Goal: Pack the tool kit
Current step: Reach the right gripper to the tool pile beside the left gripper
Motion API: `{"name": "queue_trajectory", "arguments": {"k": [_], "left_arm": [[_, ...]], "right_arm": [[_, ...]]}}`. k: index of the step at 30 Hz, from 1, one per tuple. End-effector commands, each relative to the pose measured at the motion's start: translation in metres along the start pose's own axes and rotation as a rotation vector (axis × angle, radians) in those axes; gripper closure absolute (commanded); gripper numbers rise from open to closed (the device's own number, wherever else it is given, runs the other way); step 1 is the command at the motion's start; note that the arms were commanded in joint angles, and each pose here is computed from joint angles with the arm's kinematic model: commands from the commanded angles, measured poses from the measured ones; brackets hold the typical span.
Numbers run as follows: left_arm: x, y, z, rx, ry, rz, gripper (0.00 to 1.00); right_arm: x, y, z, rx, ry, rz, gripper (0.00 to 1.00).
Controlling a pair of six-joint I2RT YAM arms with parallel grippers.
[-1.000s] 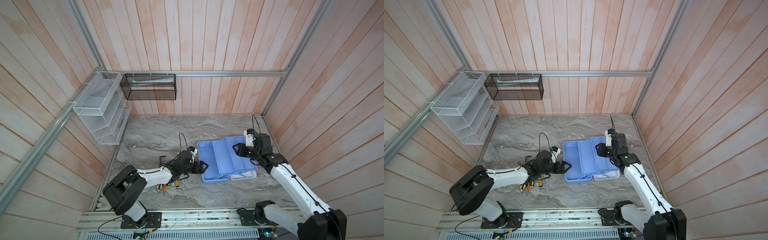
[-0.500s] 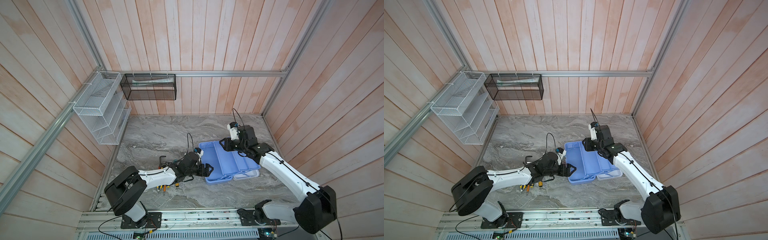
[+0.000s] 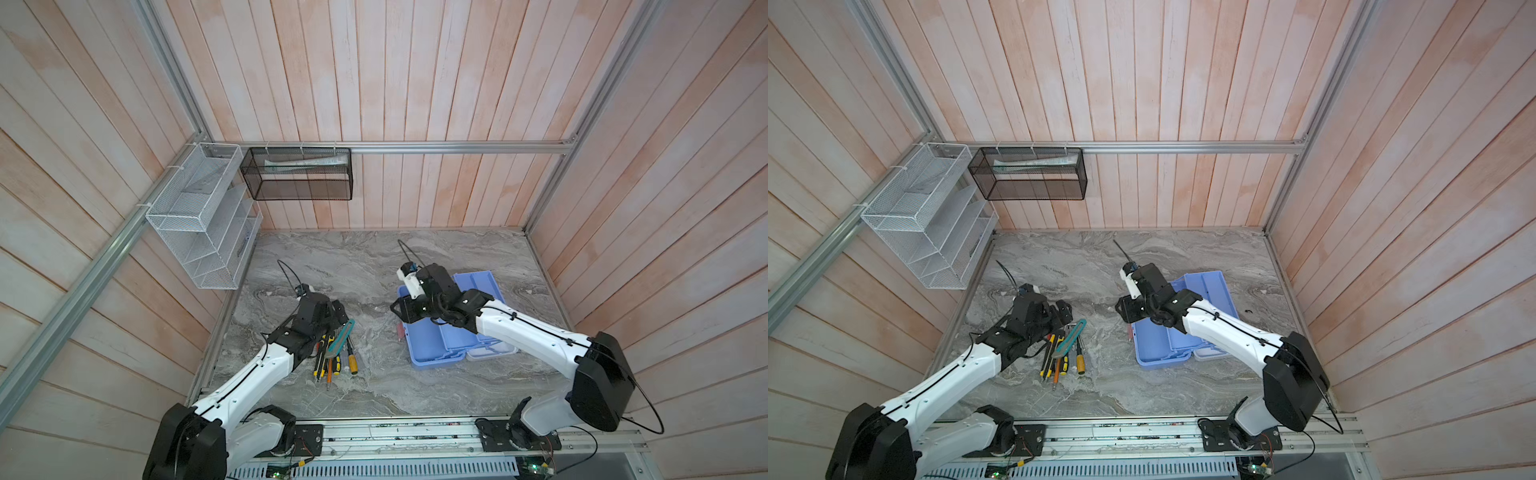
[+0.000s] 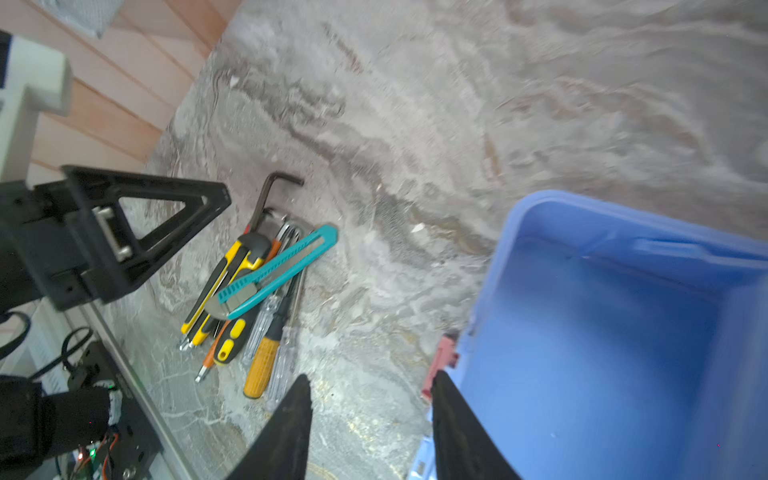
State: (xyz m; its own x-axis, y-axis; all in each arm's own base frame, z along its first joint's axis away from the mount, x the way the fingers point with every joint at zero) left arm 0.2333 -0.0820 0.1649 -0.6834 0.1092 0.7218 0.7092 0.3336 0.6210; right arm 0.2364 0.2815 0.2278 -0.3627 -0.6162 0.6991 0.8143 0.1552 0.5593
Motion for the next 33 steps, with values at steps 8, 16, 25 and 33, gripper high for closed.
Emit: {"name": "queue_trajectory", "arguments": {"k": [8, 16, 25, 33], "left_arm": [[-0.003, -0.055, 0.051, 0.21, 0.122, 0.081, 0.02], [-0.006, -0.074, 0.056, 0.252, 0.023, 0.086, 0.03], [-0.005, -0.078, 0.052, 0.219, -0.059, 0.094, 0.04], [0.003, -0.08, 0.058, 0.258, -0.032, 0.072, 0.03]], "right_arm": [[-0.059, -0.051, 0.051, 0.183, -0.066, 0.22, 0.54], [-0.088, -0.06, 0.059, 0.214, -0.088, 0.277, 0.57], [-0.114, -0.071, 0.063, 0.224, -0.084, 0.373, 0.59], [-0.128, -0.077, 0.063, 0.218, -0.09, 0.406, 0.64]]}}
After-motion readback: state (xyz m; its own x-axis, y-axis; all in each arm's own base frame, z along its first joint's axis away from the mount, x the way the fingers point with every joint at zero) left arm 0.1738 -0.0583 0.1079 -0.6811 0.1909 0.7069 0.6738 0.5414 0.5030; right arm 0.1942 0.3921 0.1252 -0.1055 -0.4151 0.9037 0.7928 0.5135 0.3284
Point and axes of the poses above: each gripper's point midway between its finger pads, its own x axis back along the fingers, its own z axis along the line the jaws close on, y = z × x, the point moved 9 cm from there along x, back along the fingers, and after that the axes turned 9 degrees about -x, right-handed, at the moved point
